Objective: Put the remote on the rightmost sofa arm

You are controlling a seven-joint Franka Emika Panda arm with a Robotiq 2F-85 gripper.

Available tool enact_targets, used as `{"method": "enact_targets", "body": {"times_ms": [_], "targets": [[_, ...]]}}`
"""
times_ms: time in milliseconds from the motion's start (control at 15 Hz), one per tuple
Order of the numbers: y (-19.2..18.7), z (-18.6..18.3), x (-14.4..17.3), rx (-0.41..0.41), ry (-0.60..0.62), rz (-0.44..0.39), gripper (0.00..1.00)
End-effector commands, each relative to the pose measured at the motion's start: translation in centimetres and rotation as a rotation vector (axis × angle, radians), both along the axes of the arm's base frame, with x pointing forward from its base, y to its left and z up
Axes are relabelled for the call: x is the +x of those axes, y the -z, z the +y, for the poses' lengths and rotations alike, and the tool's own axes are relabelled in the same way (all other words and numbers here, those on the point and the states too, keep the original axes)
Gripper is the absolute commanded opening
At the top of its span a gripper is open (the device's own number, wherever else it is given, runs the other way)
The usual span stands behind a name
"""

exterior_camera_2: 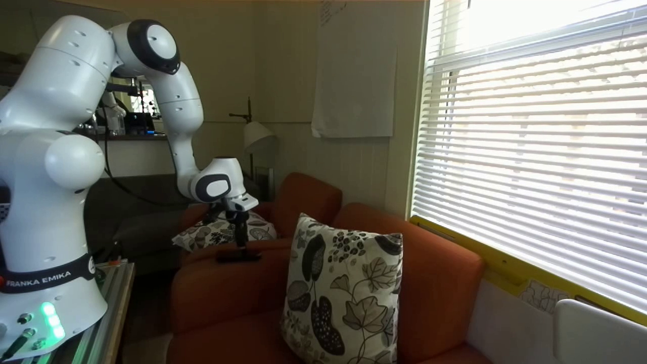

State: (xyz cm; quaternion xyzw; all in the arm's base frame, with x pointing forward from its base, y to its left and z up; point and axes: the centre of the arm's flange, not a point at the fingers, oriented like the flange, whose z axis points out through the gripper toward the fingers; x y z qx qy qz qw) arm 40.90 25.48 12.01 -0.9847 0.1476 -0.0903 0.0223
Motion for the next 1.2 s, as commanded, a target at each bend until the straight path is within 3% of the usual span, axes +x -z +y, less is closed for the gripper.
{"method": "enact_targets", "body": {"times_ms": [0, 800, 1133], "targets": [[0.3, 0.7, 0.3, 0.002, -0.002, 0.005, 1.0], [2.2, 1.0, 0.6, -0.004, -0.01, 0.026, 1.0], [3.0, 0.7, 0.9, -0.049, 0.002, 0.046, 1.0]]}}
